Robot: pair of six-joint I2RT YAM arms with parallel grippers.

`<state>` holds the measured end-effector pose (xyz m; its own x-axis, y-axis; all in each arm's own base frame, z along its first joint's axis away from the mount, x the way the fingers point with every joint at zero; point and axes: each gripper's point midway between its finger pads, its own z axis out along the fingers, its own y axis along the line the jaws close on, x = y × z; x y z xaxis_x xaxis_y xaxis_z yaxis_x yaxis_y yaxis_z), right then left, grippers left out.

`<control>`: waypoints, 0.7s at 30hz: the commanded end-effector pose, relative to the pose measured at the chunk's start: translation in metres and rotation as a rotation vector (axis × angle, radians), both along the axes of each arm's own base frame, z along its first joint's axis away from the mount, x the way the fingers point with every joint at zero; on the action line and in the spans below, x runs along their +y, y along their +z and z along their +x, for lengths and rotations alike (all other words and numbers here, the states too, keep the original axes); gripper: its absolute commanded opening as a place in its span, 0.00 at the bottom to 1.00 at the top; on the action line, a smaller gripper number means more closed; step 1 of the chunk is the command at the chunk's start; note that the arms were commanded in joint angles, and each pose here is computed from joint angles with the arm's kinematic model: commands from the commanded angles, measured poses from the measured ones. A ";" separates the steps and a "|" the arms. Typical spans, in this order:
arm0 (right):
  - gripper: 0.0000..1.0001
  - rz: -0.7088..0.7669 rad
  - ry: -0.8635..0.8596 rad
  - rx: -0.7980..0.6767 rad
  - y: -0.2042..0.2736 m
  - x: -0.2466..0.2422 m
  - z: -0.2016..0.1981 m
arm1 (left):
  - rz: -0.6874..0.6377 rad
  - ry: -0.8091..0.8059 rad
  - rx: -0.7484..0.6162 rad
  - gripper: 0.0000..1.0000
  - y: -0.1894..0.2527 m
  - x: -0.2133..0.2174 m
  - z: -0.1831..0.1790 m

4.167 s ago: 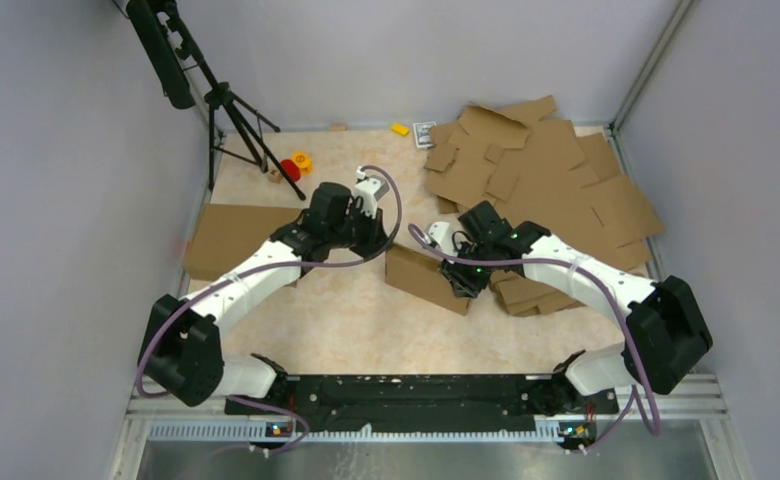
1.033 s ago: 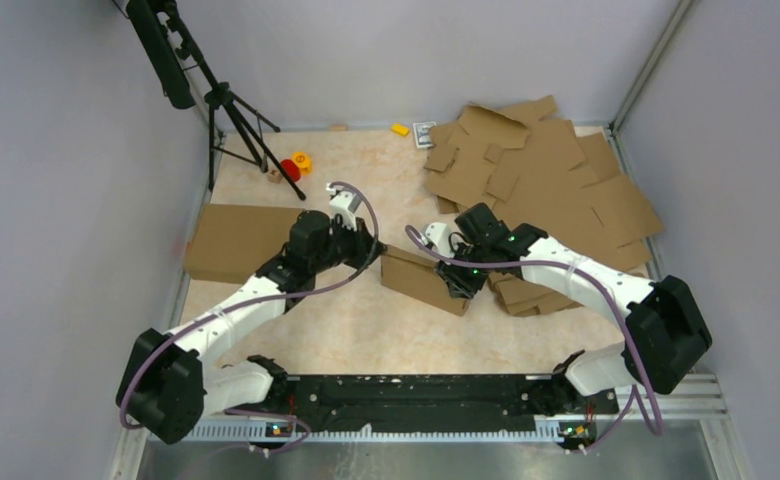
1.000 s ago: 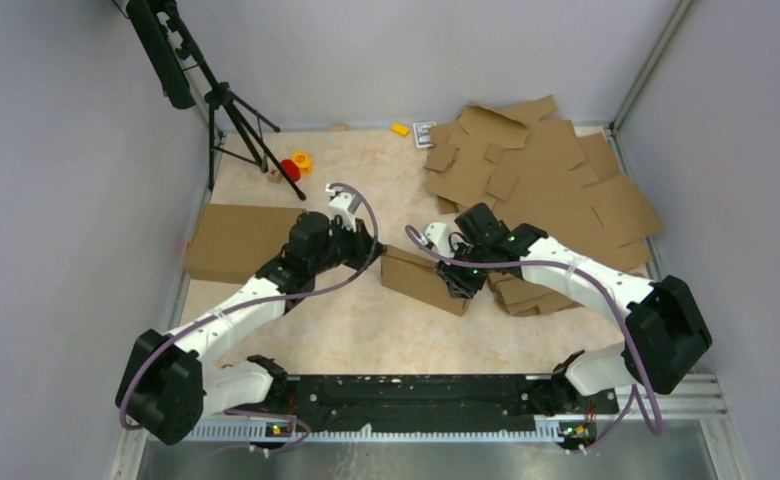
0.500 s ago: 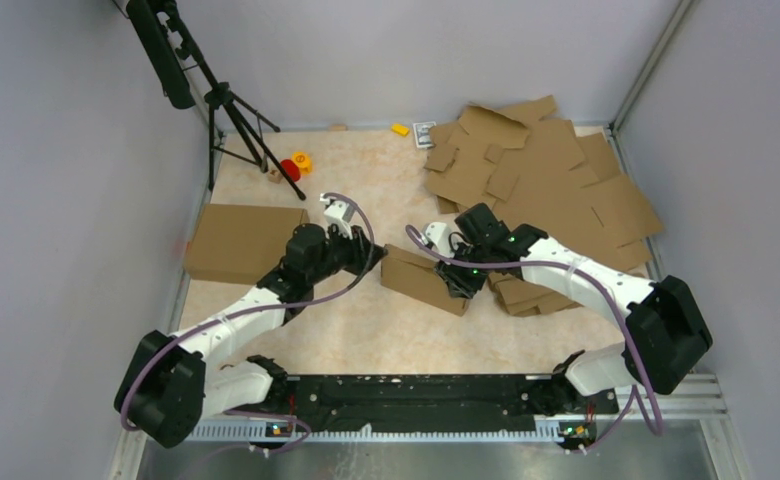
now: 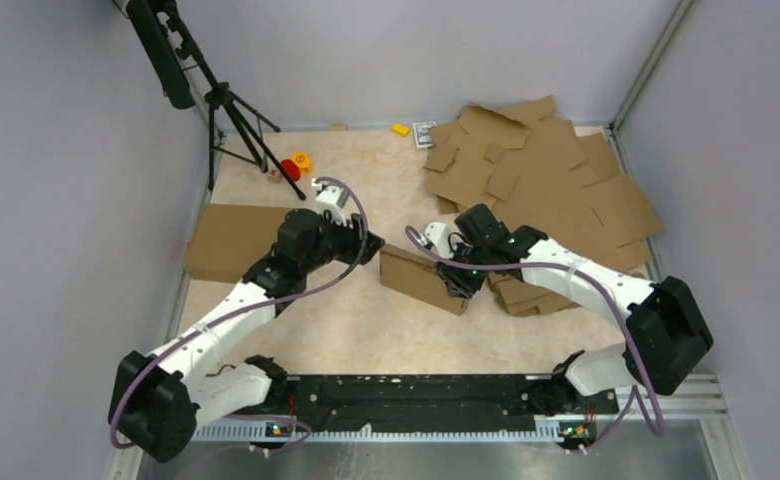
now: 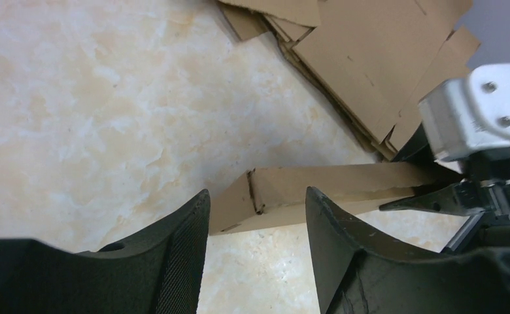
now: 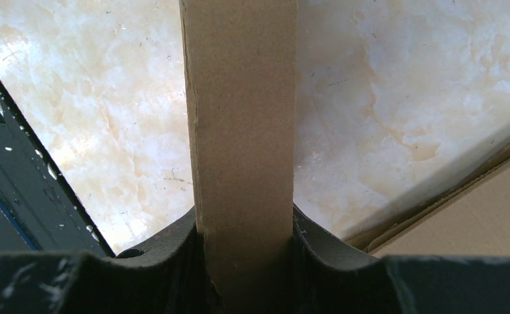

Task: Fold the paper box
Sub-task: Close the paper box at the center of the board.

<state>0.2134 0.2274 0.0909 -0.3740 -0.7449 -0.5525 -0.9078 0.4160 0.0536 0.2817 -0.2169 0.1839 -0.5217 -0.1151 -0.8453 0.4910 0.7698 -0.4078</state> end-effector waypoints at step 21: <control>0.14 -0.007 -0.004 -0.030 -0.006 -0.002 0.002 | -0.003 -0.036 0.215 0.39 -0.096 -0.007 -0.017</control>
<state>0.2133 0.2275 0.0908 -0.3785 -0.7375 -0.5593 -0.9042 0.4238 0.0531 0.2907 -0.2311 0.1451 -0.5707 -0.1723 -0.8028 0.4789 0.7243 -0.4959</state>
